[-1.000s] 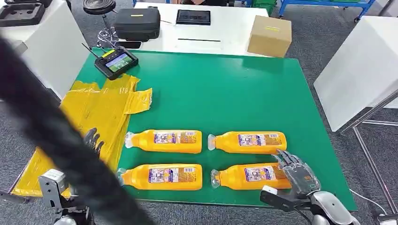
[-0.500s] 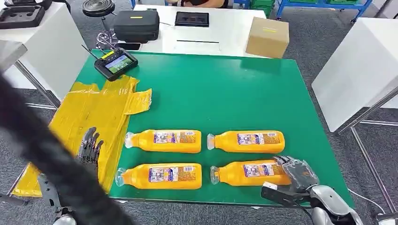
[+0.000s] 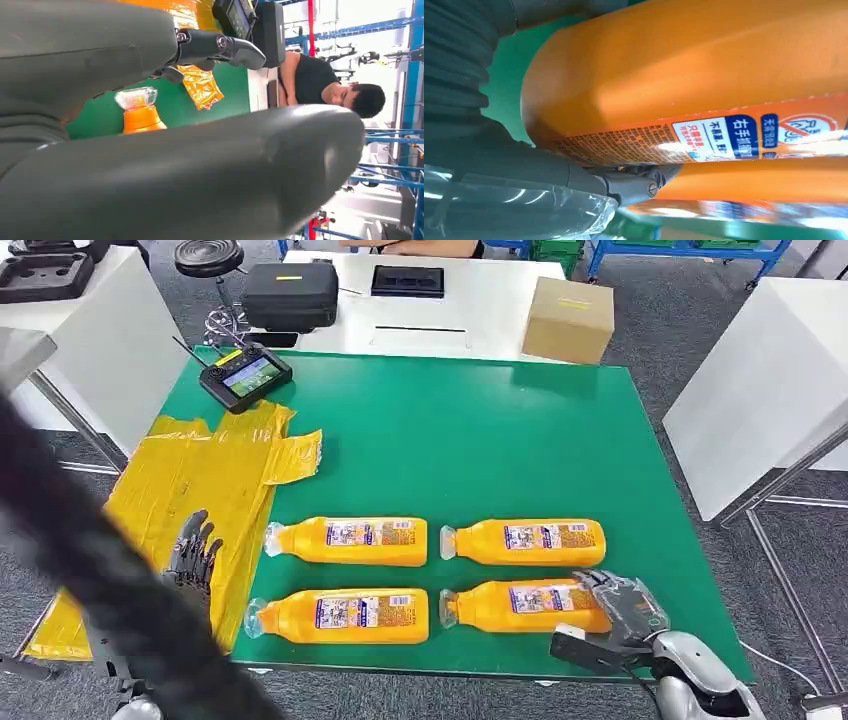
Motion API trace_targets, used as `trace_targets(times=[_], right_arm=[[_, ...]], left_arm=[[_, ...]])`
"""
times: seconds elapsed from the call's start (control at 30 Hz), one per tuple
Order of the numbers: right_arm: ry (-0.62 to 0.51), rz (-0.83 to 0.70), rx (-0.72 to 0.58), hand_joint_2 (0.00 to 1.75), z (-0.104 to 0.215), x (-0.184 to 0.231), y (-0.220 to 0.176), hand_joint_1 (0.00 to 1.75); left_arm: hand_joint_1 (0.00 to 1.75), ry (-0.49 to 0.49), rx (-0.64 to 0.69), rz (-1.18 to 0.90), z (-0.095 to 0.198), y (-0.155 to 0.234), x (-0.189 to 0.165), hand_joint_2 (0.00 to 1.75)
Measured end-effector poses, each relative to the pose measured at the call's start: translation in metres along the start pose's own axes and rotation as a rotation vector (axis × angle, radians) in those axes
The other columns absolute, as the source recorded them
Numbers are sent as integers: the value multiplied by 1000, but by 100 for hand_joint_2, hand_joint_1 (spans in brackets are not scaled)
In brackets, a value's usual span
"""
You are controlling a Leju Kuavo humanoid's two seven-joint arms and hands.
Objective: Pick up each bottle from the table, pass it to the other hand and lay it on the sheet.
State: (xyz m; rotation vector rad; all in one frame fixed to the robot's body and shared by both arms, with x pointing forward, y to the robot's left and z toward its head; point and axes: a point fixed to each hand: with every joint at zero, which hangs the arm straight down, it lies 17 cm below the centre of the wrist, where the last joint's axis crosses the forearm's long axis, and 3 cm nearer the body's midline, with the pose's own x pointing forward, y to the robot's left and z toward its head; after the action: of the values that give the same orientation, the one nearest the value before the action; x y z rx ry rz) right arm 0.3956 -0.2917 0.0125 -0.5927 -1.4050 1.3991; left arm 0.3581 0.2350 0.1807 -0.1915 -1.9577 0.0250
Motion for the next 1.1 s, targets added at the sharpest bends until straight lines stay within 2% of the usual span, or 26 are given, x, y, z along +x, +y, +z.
trace_targets(times=[0.13,0.23,0.37,0.7,0.83,0.97,1.1], right_arm=[[-122,-180,-24,175,6,41,-7,175],[-234,-295,-73,175,11,71,-30,175],[-337,-351,-142,175,14,99,-62,175],[-405,-371,-210,175,8,127,-87,175],[-412,-390,-277,175,-1,130,-105,175],[-399,-422,-387,175,-23,127,-127,175],[-398,-517,-483,175,-62,135,-154,175]], left_arm=[[0,2,0,1,0,0,0,0],[0,1,0,2,-1,0,0,0],[0,4,0,4,-2,1,-2,0],[0,4,1,4,-6,1,-3,0],[0,9,0,6,-5,0,-5,0],[0,18,-24,18,-5,-12,-9,0],[0,10,-47,29,-19,-29,-9,0]])
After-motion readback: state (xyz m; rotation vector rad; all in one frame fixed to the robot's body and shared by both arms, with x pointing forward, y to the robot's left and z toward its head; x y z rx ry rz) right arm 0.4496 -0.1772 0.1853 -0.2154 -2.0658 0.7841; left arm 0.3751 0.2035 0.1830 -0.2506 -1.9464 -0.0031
